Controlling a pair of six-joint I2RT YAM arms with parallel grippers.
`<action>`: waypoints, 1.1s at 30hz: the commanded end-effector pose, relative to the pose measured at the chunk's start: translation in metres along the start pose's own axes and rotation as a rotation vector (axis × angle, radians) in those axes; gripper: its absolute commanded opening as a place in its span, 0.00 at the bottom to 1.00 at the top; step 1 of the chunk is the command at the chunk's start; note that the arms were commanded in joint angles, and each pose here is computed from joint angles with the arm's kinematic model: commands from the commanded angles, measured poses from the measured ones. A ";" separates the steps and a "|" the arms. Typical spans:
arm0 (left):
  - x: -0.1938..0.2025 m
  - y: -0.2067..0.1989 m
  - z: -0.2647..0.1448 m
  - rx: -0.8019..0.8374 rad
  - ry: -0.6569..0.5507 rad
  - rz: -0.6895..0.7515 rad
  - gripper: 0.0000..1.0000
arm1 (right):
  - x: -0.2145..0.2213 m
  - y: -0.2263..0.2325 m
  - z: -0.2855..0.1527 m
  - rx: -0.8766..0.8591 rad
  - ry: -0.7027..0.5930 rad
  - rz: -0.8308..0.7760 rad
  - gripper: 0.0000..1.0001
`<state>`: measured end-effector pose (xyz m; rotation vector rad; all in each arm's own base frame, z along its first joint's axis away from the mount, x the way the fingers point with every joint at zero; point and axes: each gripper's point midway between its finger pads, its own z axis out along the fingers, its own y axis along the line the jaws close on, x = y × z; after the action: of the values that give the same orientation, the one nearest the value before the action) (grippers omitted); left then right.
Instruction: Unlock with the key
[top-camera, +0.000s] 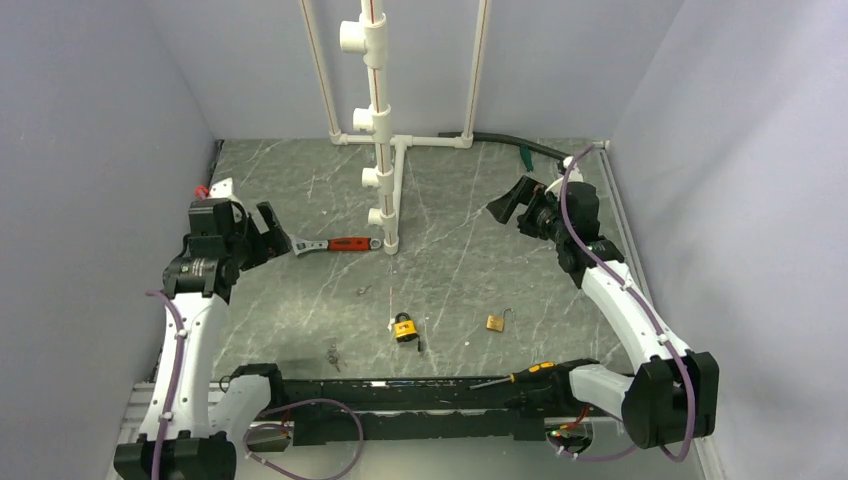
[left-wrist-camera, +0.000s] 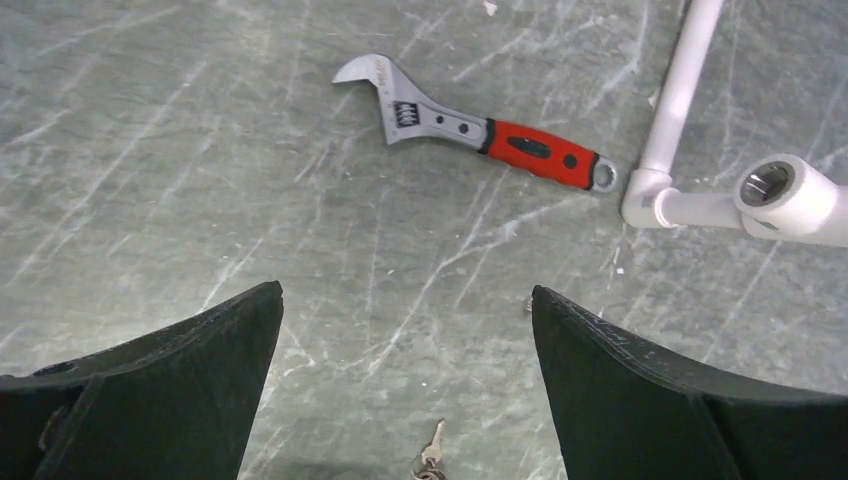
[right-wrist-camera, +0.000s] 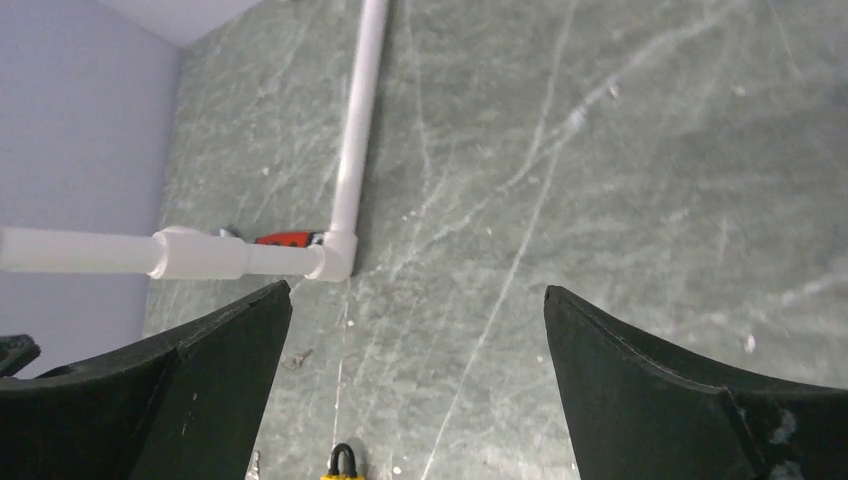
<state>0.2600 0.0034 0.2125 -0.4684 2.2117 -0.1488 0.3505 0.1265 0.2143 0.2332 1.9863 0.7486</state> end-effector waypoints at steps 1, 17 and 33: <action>0.001 -0.026 0.009 0.139 0.048 0.019 0.99 | 0.002 -0.022 -0.015 0.203 0.033 0.132 1.00; 0.093 -0.115 0.044 0.253 0.417 0.063 0.53 | 0.070 -0.027 -0.051 0.184 0.182 0.082 1.00; 0.165 -0.125 0.097 0.292 0.624 0.062 0.38 | 0.095 -0.009 -0.048 0.019 0.294 0.013 1.00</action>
<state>0.2725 -0.1584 0.0629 -0.2300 2.7698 -0.5961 0.2488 0.1325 0.1387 0.2570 2.3222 0.7653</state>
